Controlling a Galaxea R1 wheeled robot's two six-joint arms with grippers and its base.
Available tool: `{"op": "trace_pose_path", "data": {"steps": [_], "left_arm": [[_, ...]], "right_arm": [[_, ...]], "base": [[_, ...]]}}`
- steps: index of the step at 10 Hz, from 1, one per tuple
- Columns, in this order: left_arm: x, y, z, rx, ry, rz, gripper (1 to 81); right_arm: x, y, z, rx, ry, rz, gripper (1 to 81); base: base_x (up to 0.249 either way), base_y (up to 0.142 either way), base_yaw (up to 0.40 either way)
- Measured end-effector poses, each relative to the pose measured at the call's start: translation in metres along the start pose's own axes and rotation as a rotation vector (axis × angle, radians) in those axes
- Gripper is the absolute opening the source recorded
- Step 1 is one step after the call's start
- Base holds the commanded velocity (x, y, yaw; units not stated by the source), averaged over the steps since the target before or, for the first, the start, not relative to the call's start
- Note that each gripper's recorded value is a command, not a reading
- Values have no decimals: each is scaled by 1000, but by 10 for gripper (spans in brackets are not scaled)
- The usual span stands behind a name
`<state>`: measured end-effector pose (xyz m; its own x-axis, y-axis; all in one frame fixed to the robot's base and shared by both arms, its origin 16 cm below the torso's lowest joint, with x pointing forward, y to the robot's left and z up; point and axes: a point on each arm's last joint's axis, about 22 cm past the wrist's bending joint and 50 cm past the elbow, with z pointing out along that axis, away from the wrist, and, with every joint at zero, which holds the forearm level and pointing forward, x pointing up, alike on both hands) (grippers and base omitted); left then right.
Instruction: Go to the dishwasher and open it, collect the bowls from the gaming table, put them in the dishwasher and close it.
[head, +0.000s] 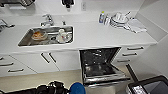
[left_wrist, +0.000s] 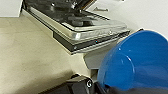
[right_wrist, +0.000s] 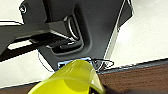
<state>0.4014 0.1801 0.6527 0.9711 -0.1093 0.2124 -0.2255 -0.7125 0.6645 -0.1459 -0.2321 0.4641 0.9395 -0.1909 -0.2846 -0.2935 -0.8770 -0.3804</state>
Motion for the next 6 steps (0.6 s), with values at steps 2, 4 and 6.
{"op": "trace_pose_path", "data": {"steps": [2, 4, 6], "left_arm": [[38, 36, 21, -24, -21, 26, 10], [49, 66, 41, -45, -61, 45, 10], [67, 79, 59, -27, -86, 74, 10]], "right_arm": [[0, 0, 0, 0, 0, 0, 10], [0, 0, 0, 0, -1, 0, 10], [0, -1, 0, 1, -2, 1, 10]], "base": [[0, 0, 0], [0, 0, 0], [0, 0, 0]]}}
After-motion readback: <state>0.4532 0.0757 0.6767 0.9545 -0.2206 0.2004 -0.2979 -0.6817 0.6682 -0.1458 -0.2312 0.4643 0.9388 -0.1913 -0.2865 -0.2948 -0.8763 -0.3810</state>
